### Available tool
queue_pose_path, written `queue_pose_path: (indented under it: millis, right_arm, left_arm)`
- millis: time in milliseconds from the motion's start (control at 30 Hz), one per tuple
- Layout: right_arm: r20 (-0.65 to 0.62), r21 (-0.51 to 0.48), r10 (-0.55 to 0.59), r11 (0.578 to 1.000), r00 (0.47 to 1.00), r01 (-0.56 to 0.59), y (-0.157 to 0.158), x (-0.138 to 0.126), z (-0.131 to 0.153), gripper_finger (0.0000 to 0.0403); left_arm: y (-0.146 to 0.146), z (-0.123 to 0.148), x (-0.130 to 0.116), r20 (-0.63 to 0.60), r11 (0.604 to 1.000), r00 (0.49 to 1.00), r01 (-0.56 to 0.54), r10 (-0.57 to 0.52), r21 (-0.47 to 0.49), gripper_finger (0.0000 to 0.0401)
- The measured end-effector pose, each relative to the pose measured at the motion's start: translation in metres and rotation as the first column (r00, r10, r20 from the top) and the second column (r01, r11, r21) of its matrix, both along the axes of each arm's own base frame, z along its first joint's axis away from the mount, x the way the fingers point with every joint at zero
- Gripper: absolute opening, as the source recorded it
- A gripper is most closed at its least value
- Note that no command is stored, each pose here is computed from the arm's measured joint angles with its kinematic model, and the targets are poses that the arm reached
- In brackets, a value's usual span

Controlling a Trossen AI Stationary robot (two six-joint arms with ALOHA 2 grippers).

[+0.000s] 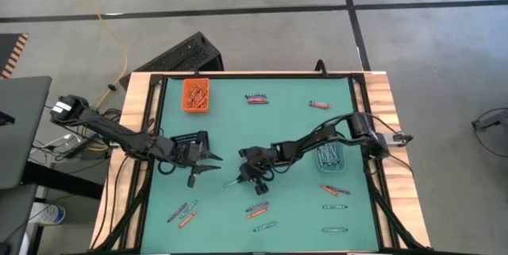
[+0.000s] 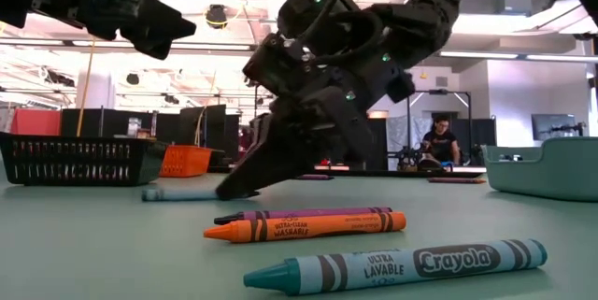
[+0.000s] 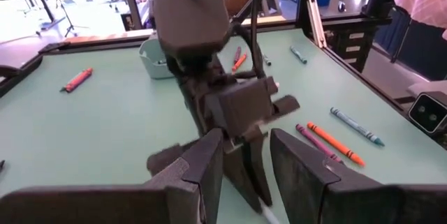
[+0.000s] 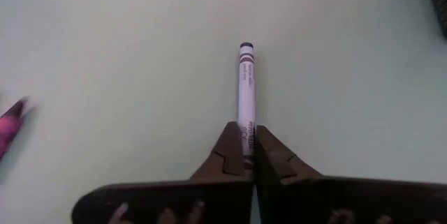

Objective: Sort crayons
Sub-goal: Put the blue crayon into the blue bin

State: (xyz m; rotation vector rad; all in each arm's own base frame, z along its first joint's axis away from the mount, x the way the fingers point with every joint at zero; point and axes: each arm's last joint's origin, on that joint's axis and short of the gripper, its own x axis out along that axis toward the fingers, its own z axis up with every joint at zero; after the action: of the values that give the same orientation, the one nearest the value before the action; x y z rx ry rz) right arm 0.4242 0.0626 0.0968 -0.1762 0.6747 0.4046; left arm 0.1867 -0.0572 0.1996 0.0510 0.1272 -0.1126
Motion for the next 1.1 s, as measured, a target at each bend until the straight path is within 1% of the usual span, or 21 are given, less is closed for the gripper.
queue_pose_path:
  millis: [100,200,300,400,533,633,733,833,933,967,1000,1100]
  right_arm:
    - [-0.028,-0.005,0.007,1.000,1.000,-0.007,0.003,-0.006,0.017,0.0005]
    - [-0.077,-0.018,0.025,1.000,0.997,-0.026,0.011,-0.019,0.042,0.0003]
    - [-0.130,-0.078,-0.006,0.997,0.992,-0.004,0.023,-0.039,0.073,0.0003]
    - [-0.172,-0.160,-0.077,0.986,0.982,0.049,0.037,-0.062,0.099,0.0003]
    - [-0.186,-0.234,-0.170,0.964,0.968,0.125,0.054,-0.096,0.130,0.0003]
    - [-0.208,-0.281,-0.270,0.937,0.940,0.207,0.063,-0.121,0.145,0.0003]
    - [-0.216,-0.315,-0.377,0.900,0.901,0.301,0.069,-0.146,0.157,0.0002]
    - [-0.234,-0.349,-0.502,0.843,0.833,0.410,0.071,-0.169,0.163,0.0002]
    - [-0.262,-0.377,-0.642,0.756,0.721,0.535,0.069,-0.190,0.166,0.0002]
    - [-0.271,-0.379,-0.688,0.719,0.673,0.583,0.069,-0.195,0.166,0.0002]
    - [-0.282,-0.388,-0.736,0.674,0.615,0.628,0.067,-0.201,0.166,0.0002]
    - [-0.287,-0.419,-0.855,0.518,0.432,0.746,0.062,-0.215,0.165,0.0002]
  left_arm:
    - [0.000,-0.001,0.000,-0.010,1.000,1.000,-0.001,0.001,-0.007,0.0110]
    - [0.000,-0.003,0.000,-0.029,1.000,1.000,-0.009,0.008,-0.016,0.0110]
    - [0.000,-0.005,-0.001,-0.050,1.000,0.999,-0.013,0.012,-0.024,0.0110]
    - [0.000,-0.005,-0.001,-0.052,1.000,0.999,-0.014,0.013,-0.024,0.0110]
    - [0.000,-0.005,-0.001,-0.050,1.000,0.999,-0.014,0.013,-0.025,0.0110]
    - [0.000,-0.005,-0.001,-0.053,0.999,0.999,-0.016,0.014,-0.033,0.0110]
    - [0.000,-0.004,-0.001,-0.051,0.999,0.999,-0.016,0.014,-0.037,0.0110]
    - [0.000,-0.004,-0.001,-0.051,0.999,0.999,-0.016,0.015,-0.036,0.0110]
    - [0.001,-0.004,-0.001,-0.051,0.999,0.998,-0.024,0.022,-0.035,0.0110]
    - [0.001,-0.004,-0.001,-0.050,0.999,0.998,-0.024,0.023,-0.035,0.0110]
    - [0.001,-0.004,-0.001,-0.050,0.999,0.998,-0.028,0.026,-0.035,0.0110]
    - [0.001,-0.004,-0.001,-0.050,0.999,0.998,-0.034,0.033,-0.034,0.0110]
